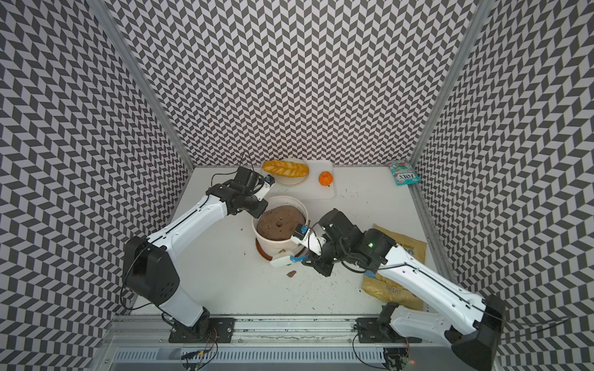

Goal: Scrub the dried mud off the ceramic pot
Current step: Brush off the soil from the pot, then rotate the pot on the tray.

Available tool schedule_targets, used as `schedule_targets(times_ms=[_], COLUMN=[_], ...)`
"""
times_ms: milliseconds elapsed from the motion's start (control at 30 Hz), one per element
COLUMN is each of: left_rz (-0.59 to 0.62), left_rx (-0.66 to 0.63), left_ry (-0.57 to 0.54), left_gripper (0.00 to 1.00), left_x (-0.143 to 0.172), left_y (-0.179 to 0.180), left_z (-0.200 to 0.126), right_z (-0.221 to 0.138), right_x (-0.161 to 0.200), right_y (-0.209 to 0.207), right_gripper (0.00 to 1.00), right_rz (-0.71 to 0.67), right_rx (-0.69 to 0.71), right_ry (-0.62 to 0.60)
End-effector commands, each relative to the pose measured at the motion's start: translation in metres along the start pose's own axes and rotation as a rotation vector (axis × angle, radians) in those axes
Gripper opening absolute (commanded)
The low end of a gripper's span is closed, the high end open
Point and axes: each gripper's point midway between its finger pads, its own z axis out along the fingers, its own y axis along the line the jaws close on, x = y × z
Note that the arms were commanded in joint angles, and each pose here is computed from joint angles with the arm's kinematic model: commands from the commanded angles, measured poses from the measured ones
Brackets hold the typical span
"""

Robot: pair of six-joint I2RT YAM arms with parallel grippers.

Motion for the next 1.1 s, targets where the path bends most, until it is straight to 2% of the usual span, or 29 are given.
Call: schedule_targets(times_ms=[0,267,400,567,800,867,967,1067], left_rz=[0.033,-0.015,-0.098,-0.34,-0.654,-0.806,-1.003,-1.122], left_rx=[0.008,-0.015,-0.075,-0.176,-0.016,-0.01,0.001,0.008], left_ry=[-0.062,-0.09,-0.09,-0.108,-0.246,-0.273,-0.243,-0.186], left_gripper=[0.24,0.46,0.61,0.68,0.73,0.73,0.73,0.73], left_x=[-0.016,-0.024,-0.028,-0.03,-0.028,-0.022,-0.003,0.014], left_y=[-0.003,0.003,0.015,0.036,0.01,0.01,0.005,-0.008], left_z=[-0.019,-0.031,-0.042,-0.064,-0.087,-0.097,-0.102,-0.103], right_z=[0.0,0.012,0.019,0.022,0.022,0.023,0.023,0.022], right_x=[-0.025,-0.02,-0.012,-0.012,-0.021,-0.024,-0.027,-0.027], right_y=[0.007,0.001,-0.005,-0.011,-0.012,-0.011,-0.007,-0.005], right_gripper=[0.0,0.0,0.0,0.0,0.0,0.0,0.0,0.0], right_rz=[-0.056,-0.05,-0.038,-0.035,-0.052,-0.058,-0.071,-0.078], right_rx=[-0.045,-0.046,-0.023,-0.003,-0.005,-0.016,-0.037,-0.046], right_ry=[-0.081,-0.049,-0.027,-0.018,-0.064,-0.078,-0.088,-0.091])
